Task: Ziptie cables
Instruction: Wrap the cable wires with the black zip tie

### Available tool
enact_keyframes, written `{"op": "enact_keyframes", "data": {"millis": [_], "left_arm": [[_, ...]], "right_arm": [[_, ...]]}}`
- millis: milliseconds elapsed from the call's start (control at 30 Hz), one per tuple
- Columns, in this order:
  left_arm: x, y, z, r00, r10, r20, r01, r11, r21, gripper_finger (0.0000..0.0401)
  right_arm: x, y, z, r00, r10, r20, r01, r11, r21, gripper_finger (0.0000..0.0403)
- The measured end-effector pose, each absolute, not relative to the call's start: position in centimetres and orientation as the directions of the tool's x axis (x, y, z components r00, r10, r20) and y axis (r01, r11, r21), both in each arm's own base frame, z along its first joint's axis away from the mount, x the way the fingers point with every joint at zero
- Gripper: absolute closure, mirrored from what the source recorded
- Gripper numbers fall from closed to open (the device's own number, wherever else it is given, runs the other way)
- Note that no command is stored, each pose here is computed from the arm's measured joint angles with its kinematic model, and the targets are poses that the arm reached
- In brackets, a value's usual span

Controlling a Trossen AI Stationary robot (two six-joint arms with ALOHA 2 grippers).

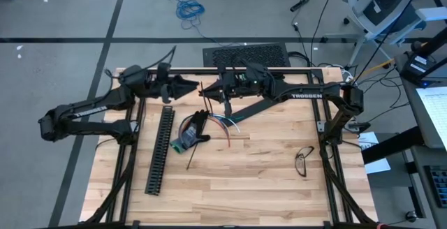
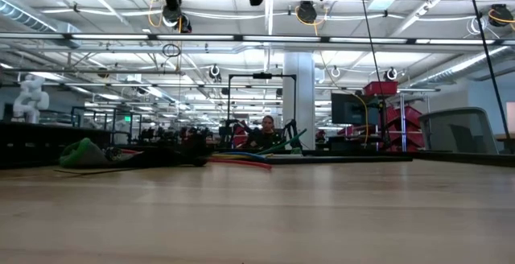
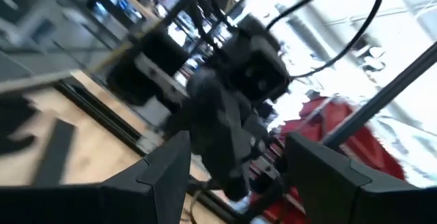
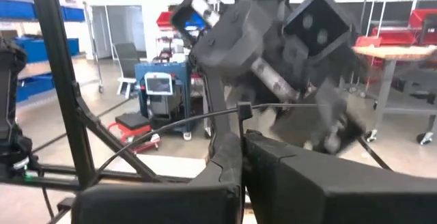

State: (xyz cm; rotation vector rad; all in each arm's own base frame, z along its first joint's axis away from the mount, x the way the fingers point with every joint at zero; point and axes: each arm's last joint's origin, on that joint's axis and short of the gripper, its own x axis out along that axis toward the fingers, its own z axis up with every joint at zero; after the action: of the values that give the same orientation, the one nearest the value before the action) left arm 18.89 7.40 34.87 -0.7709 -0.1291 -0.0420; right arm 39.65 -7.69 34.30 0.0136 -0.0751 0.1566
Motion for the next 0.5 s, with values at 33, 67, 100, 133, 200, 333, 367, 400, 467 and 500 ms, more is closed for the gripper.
{"op": "enact_keyframes", "data": {"millis": [33,67,100,133,200,333,367,400,467,500], "left_arm": [[19.26,7.40,34.81,0.990,-0.001,0.139,0.100,0.702,-0.705,0.0170],[19.57,7.42,34.77,0.989,-0.009,0.148,0.112,0.694,-0.711,0.0170],[19.80,7.44,34.79,0.987,-0.014,0.160,0.125,0.688,-0.715,0.0170],[19.91,7.48,34.88,0.985,-0.016,0.174,0.137,0.690,-0.710,0.0170],[20.03,7.60,34.97,0.982,-0.009,0.191,0.146,0.681,-0.717,0.0170],[19.95,7.80,35.32,0.973,-0.002,0.229,0.177,0.645,-0.743,0.0170],[19.91,7.78,35.44,0.971,-0.004,0.240,0.188,0.633,-0.751,0.0170],[19.90,7.77,35.47,0.970,-0.004,0.243,0.193,0.621,-0.760,0.0170],[19.94,7.64,35.47,0.970,-0.016,0.242,0.200,0.616,-0.762,0.0170],[19.99,7.56,35.42,0.971,-0.022,0.238,0.201,0.614,-0.764,0.0170]], "right_arm": [[39.64,-7.69,34.32,0.985,0.155,0.076,-0.156,0.988,0.008,0.0403],[39.64,-7.69,34.30,0.985,0.155,0.075,-0.156,0.988,0.008,0.0403],[39.66,-7.66,34.27,0.985,0.156,0.073,-0.157,0.988,0.008,0.0403],[39.66,-7.63,34.27,0.985,0.156,0.073,-0.157,0.988,0.008,0.0403],[39.66,-7.63,34.28,0.985,0.157,0.074,-0.158,0.987,0.007,0.0403],[39.69,-7.63,33.95,0.987,0.156,0.042,-0.156,0.988,0.005,0.0403],[39.69,-7.64,33.95,0.987,0.156,0.042,-0.156,0.988,-0.004,0.0403],[39.69,-7.63,33.99,0.987,0.156,0.046,-0.156,0.988,-0.012,0.0403],[39.67,-7.73,34.03,0.987,0.153,0.050,-0.152,0.988,-0.025,0.0403],[39.64,-7.85,34.05,0.987,0.150,0.052,-0.149,0.988,-0.027,0.0403]]}}
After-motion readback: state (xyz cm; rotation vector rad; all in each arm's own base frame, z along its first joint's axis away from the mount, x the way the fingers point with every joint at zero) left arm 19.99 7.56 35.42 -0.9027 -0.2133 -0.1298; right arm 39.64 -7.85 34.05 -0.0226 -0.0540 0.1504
